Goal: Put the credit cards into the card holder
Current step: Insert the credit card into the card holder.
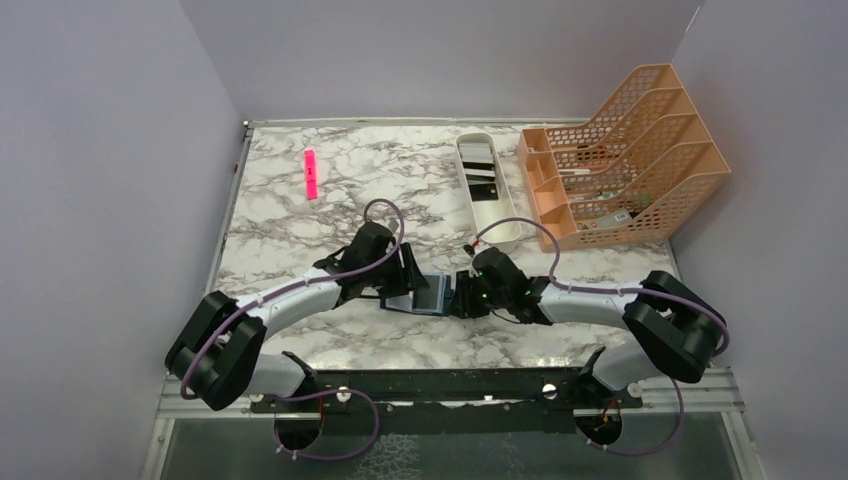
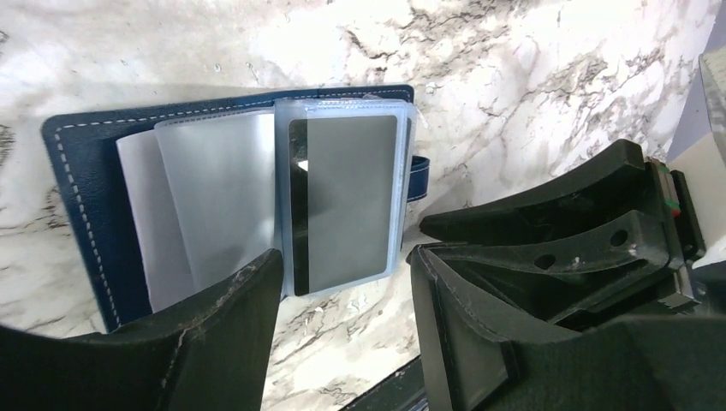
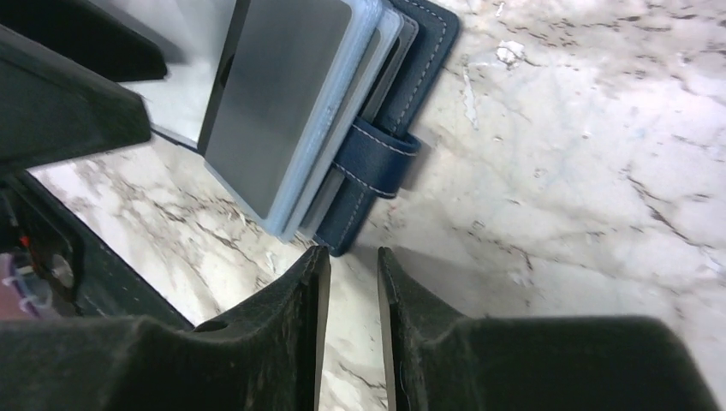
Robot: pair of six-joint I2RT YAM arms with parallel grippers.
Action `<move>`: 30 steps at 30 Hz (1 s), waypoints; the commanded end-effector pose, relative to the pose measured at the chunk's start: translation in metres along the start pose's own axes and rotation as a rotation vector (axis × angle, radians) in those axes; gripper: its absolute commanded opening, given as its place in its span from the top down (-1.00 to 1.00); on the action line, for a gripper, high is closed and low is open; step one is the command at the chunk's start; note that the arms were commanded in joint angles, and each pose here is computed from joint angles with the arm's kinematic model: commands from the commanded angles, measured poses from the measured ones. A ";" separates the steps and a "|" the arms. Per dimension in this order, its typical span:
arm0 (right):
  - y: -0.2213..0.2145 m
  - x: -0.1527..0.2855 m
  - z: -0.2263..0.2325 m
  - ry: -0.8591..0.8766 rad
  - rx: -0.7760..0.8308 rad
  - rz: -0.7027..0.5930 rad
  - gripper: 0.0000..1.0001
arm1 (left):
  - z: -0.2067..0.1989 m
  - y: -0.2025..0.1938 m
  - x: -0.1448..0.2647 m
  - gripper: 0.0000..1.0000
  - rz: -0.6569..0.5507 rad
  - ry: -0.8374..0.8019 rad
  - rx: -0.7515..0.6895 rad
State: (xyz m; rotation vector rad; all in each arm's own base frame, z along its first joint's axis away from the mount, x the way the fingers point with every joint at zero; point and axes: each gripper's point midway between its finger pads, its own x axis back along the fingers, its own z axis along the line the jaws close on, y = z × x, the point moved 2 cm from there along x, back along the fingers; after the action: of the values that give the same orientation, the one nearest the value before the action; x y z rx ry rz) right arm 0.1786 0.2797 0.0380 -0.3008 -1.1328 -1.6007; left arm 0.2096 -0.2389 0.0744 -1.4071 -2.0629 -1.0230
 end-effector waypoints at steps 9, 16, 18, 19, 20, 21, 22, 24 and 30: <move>0.033 0.019 0.000 -0.019 0.563 0.019 0.40 | -0.001 0.029 0.038 -0.24 -0.043 -0.004 -0.028; 0.050 0.013 0.004 0.028 0.828 -0.007 0.23 | 0.025 0.032 0.047 -0.28 -0.054 0.025 0.029; 0.047 0.010 0.001 0.047 0.882 0.018 0.18 | 0.034 0.033 0.047 -0.31 -0.058 0.040 0.055; 0.045 0.008 0.001 0.064 0.907 0.032 0.16 | 0.038 0.034 0.047 -0.32 -0.061 0.043 0.065; 0.043 0.006 0.000 0.075 0.924 0.047 0.12 | 0.040 0.035 0.047 -0.33 -0.063 0.047 0.073; 0.041 0.005 0.000 0.088 0.941 0.056 0.09 | 0.042 0.035 0.047 -0.34 -0.065 0.051 0.076; 0.041 0.003 0.001 0.100 0.956 0.060 0.06 | 0.045 0.036 0.047 -0.35 -0.067 0.056 0.080; 0.043 0.000 0.005 0.123 0.984 0.051 0.04 | 0.048 0.037 0.046 -0.37 -0.069 0.063 0.084; 0.045 -0.012 0.011 0.172 1.045 0.072 0.01 | 0.052 0.033 0.040 -0.38 -0.039 0.038 0.101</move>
State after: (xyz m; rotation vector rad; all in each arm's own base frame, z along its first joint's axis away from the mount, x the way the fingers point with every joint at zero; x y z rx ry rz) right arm 0.2115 0.2836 0.0533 0.3654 -1.6343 -0.8405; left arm 0.2307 -0.1634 0.0850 -1.2240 -2.0899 -0.9664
